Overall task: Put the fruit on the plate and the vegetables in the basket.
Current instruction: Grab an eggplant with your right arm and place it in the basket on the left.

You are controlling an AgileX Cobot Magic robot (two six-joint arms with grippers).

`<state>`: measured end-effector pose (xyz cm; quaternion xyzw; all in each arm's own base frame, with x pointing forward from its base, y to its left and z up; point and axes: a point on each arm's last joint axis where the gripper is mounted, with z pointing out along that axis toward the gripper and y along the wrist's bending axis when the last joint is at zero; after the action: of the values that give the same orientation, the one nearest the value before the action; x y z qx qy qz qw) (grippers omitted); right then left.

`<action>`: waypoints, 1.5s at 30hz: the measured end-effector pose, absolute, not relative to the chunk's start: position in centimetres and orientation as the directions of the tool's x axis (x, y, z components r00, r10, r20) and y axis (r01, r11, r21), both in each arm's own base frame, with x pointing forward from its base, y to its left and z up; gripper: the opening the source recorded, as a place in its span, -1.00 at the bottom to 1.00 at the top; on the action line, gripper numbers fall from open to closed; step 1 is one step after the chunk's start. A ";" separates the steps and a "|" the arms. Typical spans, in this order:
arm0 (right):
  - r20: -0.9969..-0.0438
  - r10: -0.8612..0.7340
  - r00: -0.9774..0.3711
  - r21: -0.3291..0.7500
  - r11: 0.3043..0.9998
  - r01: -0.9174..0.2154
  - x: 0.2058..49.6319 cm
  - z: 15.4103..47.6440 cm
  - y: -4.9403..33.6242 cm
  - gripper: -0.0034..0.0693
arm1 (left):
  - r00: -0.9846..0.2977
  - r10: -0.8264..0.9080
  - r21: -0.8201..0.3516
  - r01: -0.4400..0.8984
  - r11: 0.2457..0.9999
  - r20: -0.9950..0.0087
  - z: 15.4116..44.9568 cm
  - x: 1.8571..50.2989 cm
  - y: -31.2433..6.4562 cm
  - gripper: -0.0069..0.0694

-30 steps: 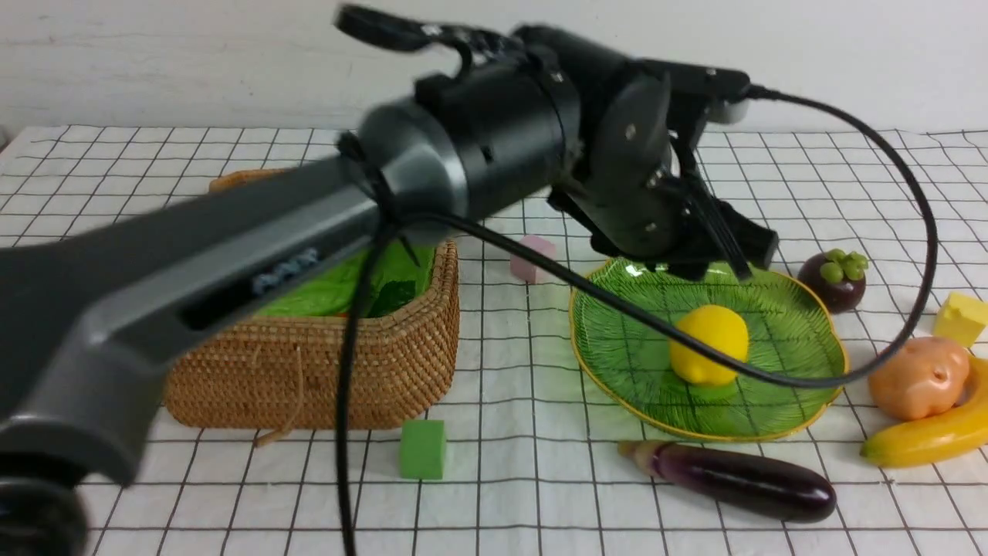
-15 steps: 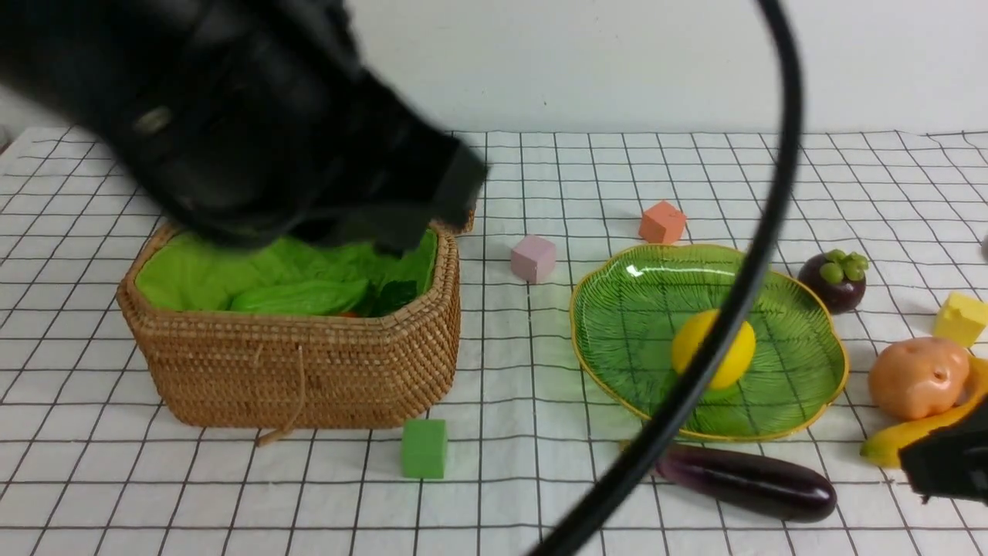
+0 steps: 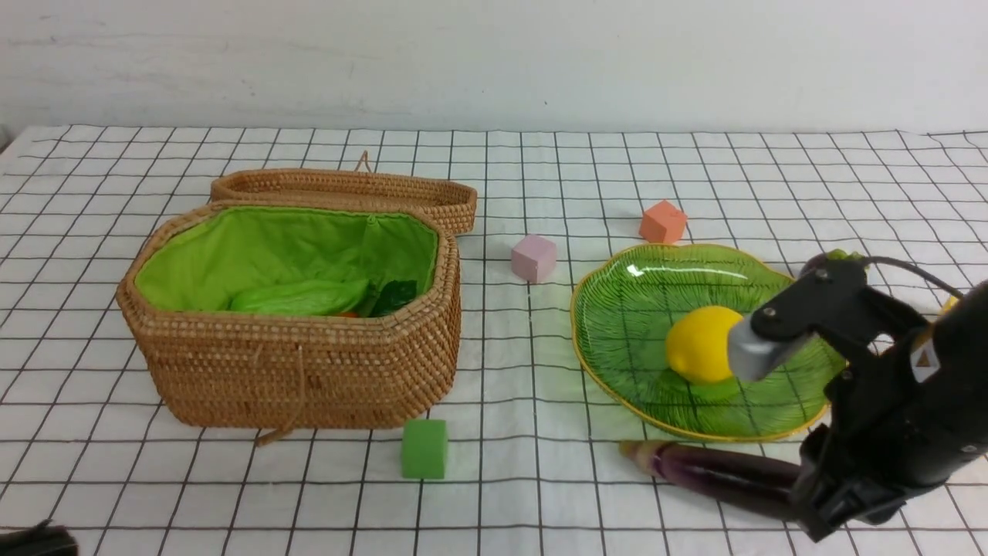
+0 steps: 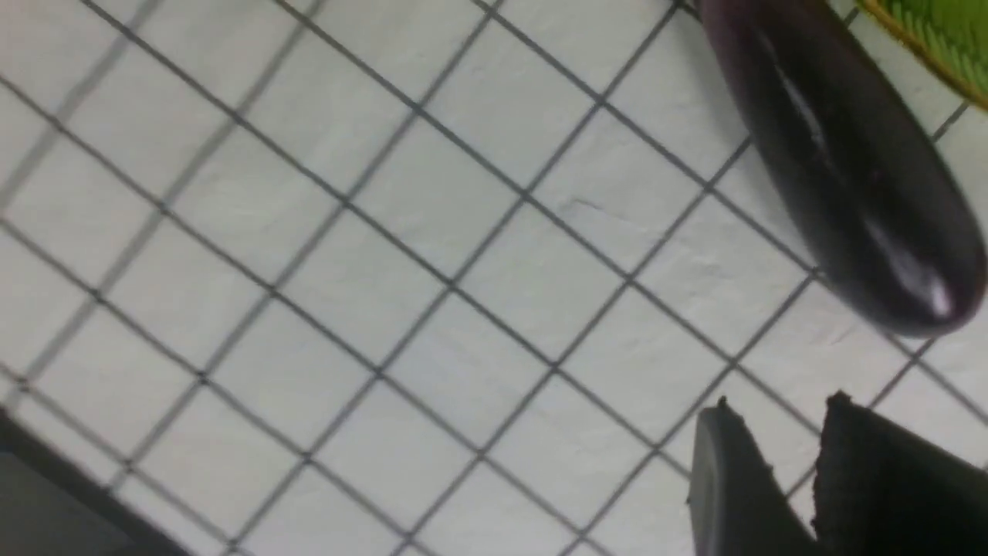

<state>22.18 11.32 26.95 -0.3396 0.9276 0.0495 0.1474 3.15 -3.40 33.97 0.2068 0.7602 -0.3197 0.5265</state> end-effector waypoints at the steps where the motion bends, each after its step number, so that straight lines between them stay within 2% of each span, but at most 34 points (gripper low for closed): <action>1: -0.272 -0.647 -0.713 -0.054 0.750 -0.660 23.2 25.7 11.3 -0.18 | -0.334 -0.051 -0.271 0.658 0.702 -0.941 34.0 2.6 -2.8 -0.85; 2: -0.267 -0.650 -0.711 -0.063 0.748 -0.660 23.4 25.6 11.2 -0.17 | -0.335 -0.050 -0.271 0.658 0.702 -0.941 33.9 2.6 -2.8 -0.85; 5: -0.238 -0.666 -0.707 -0.096 0.740 -0.665 25.4 23.2 11.2 0.13 | -0.324 -0.063 -0.274 0.661 0.699 -0.944 34.0 2.5 -2.7 -0.85; 6: -0.236 -0.668 -0.706 -0.097 0.739 -0.666 25.5 23.1 11.1 0.15 | -0.325 -0.062 -0.274 0.661 0.699 -0.944 34.0 2.5 -2.7 -0.85; 9: -0.225 -0.675 -0.703 -0.105 0.734 -0.671 27.0 21.1 10.9 0.41 | -0.361 -0.057 -0.299 0.659 0.690 -0.931 33.9 2.8 -3.3 -0.85; 13: -0.227 -0.662 -0.714 -0.109 0.746 -0.657 28.1 20.0 10.3 0.56 | -0.394 -0.064 -0.330 0.659 0.676 -0.917 33.9 2.9 -3.7 -0.85; 23: -0.226 -0.726 -0.649 -0.118 0.682 -0.722 28.8 18.8 10.4 0.59 | -0.406 -0.072 -0.346 0.660 0.667 -0.911 33.8 2.8 -3.7 -0.85; 31: -0.164 -0.744 -0.648 -0.083 0.665 -0.742 29.3 16.3 10.6 0.57 | -0.416 -0.079 -0.360 0.661 0.658 -0.906 33.9 2.7 -3.8 -0.85; 34: -0.157 -0.740 -0.654 -0.068 0.669 -0.740 29.3 15.9 10.7 0.49 | -0.420 -0.076 -0.362 0.660 0.658 -0.904 33.8 2.7 -3.8 -0.85; 37: -0.147 -0.738 -0.658 -0.059 0.671 -0.739 29.3 15.8 10.7 0.31 | -0.423 -0.076 -0.364 0.660 0.657 -0.903 33.8 2.7 -3.8 -0.85; 43: -0.133 -0.747 -0.651 -0.049 0.661 -0.749 29.3 15.8 10.7 0.30 | -0.423 -0.076 -0.365 0.660 0.657 -0.903 33.8 2.7 -3.8 -0.85; 45: -0.118 -0.766 -0.632 -0.029 0.639 -0.769 28.8 16.0 11.1 0.30 | -0.422 -0.075 -0.363 0.660 0.658 -0.903 33.8 2.7 -3.8 -0.85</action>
<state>28.77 11.12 16.00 -0.4246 0.9033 0.0118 0.0595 2.71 -3.80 33.79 0.1924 0.7597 -0.3660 0.5018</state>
